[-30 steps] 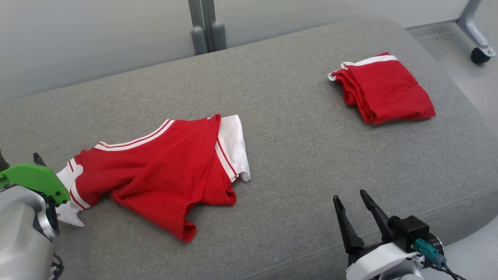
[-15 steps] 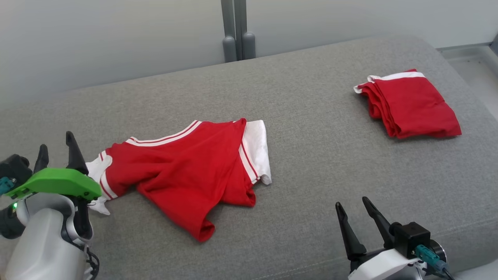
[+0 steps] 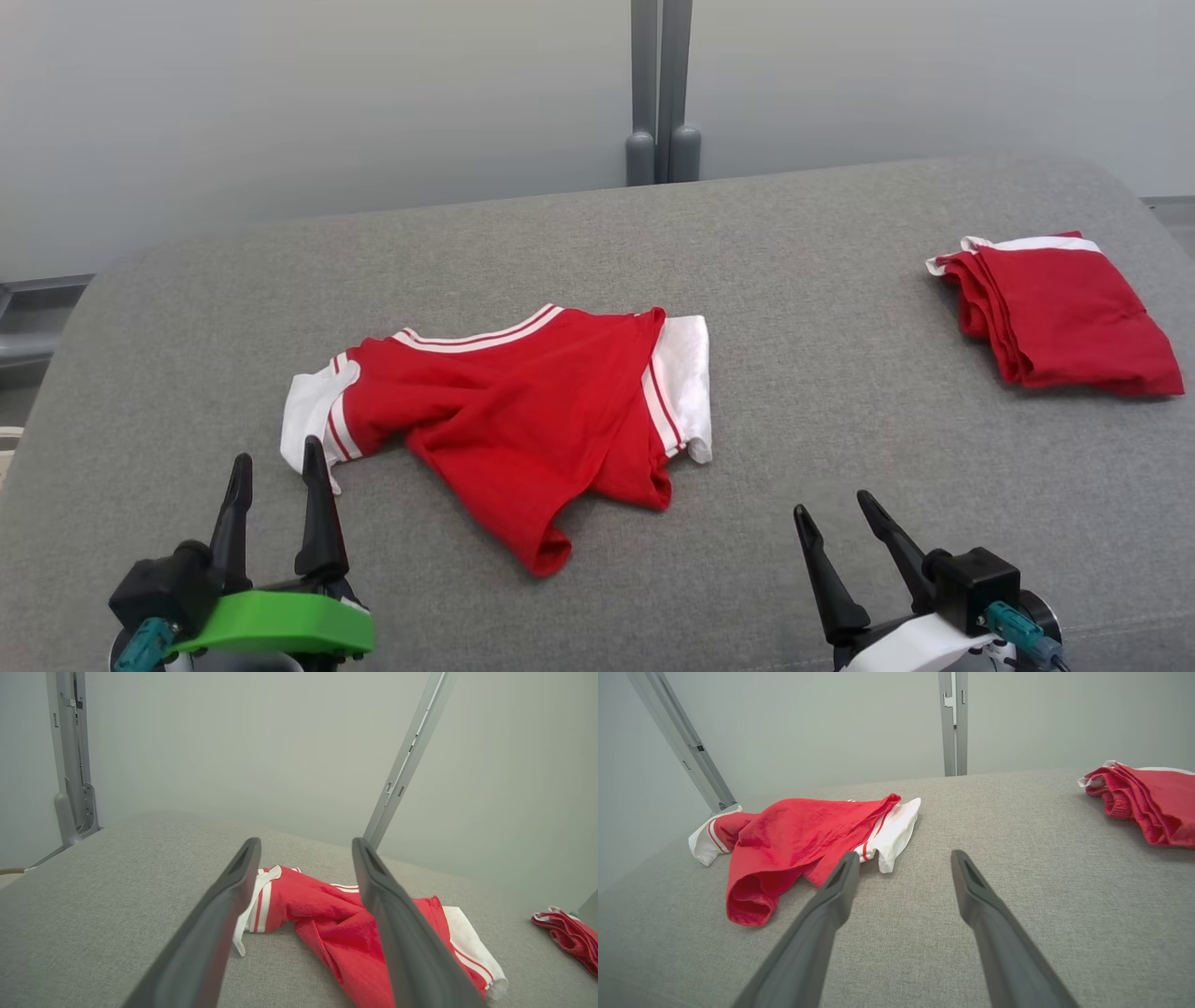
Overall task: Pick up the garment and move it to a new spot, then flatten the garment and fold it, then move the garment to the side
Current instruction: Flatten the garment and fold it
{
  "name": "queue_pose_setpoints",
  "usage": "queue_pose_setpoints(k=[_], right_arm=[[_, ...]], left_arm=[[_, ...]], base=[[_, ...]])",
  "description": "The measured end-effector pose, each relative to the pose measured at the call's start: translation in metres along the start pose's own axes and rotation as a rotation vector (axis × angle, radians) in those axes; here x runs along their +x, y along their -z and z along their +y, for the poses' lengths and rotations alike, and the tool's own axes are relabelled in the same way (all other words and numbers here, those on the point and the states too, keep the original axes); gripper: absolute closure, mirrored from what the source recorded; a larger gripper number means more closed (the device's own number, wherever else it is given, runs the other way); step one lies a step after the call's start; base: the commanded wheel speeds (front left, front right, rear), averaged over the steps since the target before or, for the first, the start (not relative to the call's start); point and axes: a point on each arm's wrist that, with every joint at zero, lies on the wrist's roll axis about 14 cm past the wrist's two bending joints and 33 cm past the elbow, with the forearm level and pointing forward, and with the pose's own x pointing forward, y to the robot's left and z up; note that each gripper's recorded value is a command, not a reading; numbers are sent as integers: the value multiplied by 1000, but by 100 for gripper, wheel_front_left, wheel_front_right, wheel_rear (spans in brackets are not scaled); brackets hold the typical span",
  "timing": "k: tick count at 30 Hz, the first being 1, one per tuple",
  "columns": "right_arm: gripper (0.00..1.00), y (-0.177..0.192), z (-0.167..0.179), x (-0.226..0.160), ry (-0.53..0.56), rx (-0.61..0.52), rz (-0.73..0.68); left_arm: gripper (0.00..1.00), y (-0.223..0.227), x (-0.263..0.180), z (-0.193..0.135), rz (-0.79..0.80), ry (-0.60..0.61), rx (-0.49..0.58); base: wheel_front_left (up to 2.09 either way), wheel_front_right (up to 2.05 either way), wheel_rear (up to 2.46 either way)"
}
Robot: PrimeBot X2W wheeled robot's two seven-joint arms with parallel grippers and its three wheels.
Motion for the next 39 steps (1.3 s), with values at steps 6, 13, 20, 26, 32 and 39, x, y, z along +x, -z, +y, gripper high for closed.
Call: queue_pose_setpoints(k=[6,13,20,26,32,39], right_arm=[[0,0,13,4,-44,2,-1],[0,7,30,7,-100,9,23],[0,31,70,13,-238,-31,134],[0,63,123,24,-424,-83,301],[0,79,147,36,-506,-89,379],[0,101,172,35,-593,-78,455]], left_arm=[[0,1,-30,4,6,-15,62],[0,-4,-56,18,-4,-76,99],[0,4,-78,28,25,-115,126],[0,12,-97,37,50,-156,128],[0,19,-109,41,76,-182,133],[0,28,-117,45,108,-199,148]], base=[[0,0,0],[0,0,0],[0,0,0],[0,0,0],[0,0,0],[0,0,0]])
